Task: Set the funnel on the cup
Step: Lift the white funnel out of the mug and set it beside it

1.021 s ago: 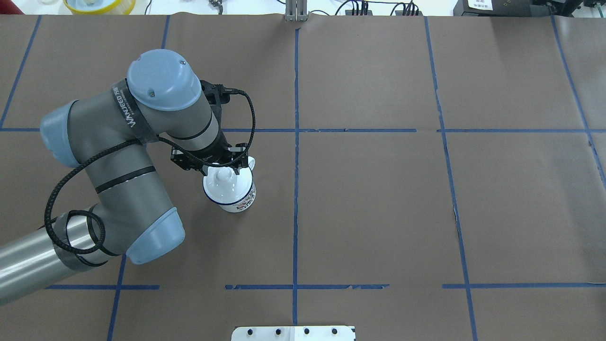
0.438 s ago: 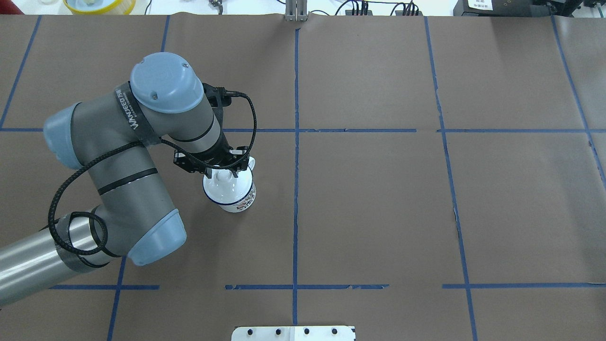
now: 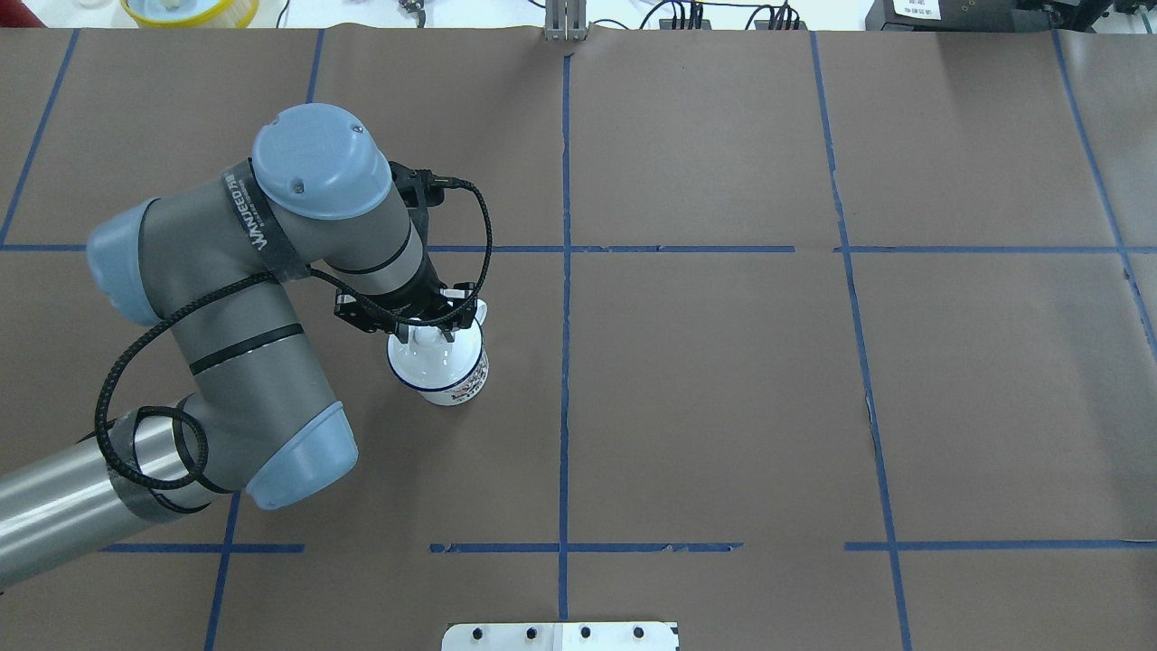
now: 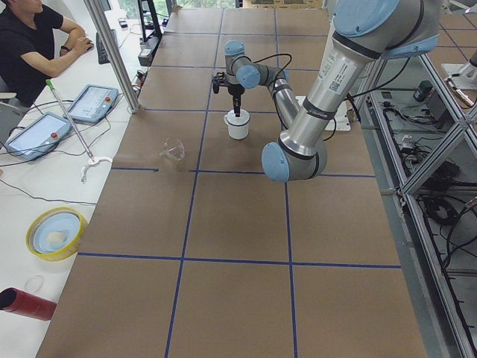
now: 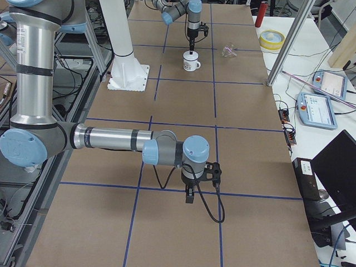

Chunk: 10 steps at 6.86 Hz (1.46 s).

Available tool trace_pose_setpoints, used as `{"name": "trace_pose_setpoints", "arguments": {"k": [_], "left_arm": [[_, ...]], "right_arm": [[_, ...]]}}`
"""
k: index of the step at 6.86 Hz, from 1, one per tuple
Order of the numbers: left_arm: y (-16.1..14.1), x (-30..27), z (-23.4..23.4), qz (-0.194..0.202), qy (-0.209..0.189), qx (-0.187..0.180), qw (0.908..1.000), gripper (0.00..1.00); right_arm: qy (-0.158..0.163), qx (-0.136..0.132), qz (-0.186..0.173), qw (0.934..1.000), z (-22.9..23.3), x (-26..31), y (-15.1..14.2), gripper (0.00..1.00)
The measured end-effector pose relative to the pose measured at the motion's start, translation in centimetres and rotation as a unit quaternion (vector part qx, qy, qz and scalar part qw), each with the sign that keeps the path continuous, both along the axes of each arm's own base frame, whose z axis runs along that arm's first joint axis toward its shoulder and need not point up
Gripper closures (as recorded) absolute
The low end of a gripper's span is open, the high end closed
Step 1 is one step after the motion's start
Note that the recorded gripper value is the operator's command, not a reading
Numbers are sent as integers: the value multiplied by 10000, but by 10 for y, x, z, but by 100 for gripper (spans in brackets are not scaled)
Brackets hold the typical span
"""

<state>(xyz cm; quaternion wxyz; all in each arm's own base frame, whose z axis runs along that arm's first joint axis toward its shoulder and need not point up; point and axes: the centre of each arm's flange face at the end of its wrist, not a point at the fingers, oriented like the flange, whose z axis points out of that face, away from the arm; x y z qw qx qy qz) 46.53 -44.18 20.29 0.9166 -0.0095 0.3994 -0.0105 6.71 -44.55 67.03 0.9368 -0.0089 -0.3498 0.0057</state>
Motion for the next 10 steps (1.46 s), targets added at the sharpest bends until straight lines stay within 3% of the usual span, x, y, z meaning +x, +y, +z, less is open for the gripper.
{"name": "trace_pose_setpoints", "arguments": {"k": [2,4,8,10], "left_arm": [[1,-1,-2,-3,20,14,10000,84],[3,-4,-5,-10,53,51,10000,96],[9,-53,-33,-181,122,150,9996,100],[-6,-91,-38,-402,8,182,9990,100]], "right_arm": [[0,-1,0,10000,0,0,0,0],[0,2,0,10000,0,0,0,0],[0,2,0,10000,0,0,0,0],[0,2,0,10000,0,0,0,0]]}}
